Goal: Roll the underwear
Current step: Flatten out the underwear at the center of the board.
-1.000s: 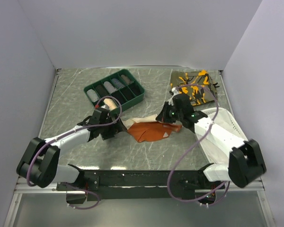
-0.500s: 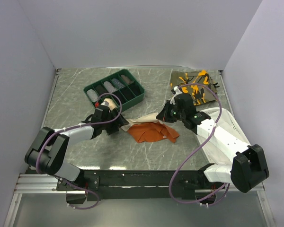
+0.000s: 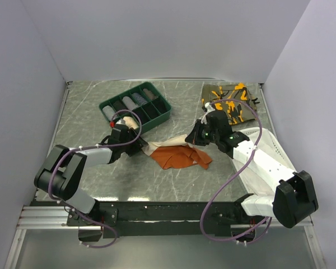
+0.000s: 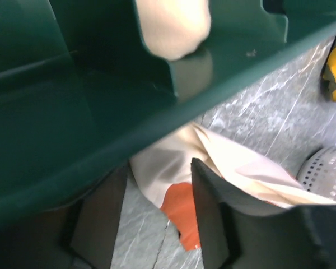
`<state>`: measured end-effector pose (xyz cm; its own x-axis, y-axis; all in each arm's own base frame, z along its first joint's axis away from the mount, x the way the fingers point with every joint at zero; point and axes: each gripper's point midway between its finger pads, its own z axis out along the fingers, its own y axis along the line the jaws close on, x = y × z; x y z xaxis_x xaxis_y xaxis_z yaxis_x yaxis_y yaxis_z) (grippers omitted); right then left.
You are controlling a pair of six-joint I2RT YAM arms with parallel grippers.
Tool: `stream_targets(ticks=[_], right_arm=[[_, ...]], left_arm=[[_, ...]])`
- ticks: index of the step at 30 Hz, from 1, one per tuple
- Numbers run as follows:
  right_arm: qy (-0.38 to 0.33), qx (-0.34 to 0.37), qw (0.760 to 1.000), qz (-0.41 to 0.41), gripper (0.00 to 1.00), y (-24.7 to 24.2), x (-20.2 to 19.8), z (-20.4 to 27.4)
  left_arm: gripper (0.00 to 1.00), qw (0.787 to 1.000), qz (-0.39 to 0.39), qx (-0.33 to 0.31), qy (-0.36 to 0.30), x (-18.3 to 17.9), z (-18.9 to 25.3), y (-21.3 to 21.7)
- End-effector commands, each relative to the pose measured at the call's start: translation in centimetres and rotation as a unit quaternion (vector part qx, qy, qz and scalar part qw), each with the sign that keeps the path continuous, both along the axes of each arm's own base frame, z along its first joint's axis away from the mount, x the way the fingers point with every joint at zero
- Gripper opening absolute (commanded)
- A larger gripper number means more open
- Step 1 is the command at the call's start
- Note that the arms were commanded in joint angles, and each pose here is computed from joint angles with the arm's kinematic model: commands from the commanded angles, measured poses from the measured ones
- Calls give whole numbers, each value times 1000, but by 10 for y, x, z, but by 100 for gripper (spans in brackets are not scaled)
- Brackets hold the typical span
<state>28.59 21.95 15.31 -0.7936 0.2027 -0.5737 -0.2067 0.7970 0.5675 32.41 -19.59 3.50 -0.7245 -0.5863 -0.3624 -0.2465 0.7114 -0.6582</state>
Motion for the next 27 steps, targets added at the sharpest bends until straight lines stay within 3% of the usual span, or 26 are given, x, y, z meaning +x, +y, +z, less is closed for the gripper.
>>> stream_targets(ticks=[1, 14, 20, 27], right_arm=[[-26, 8, 1000, 6, 0, 6, 12, 22], [-35, 15, 999, 8, 0, 8, 13, 35], [-68, 20, 997, 14, 0, 4, 9, 64], [-115, 37, 992, 20, 0, -5, -11, 106]], left_arm=[[53, 1000, 16, 9, -7, 7, -9, 5], [1, 999, 23, 19, -17, 5, 0, 11], [1, 997, 12, 44, -62, 6, 41, 20], [1, 989, -15, 59, -134, -25, 125, 36]])
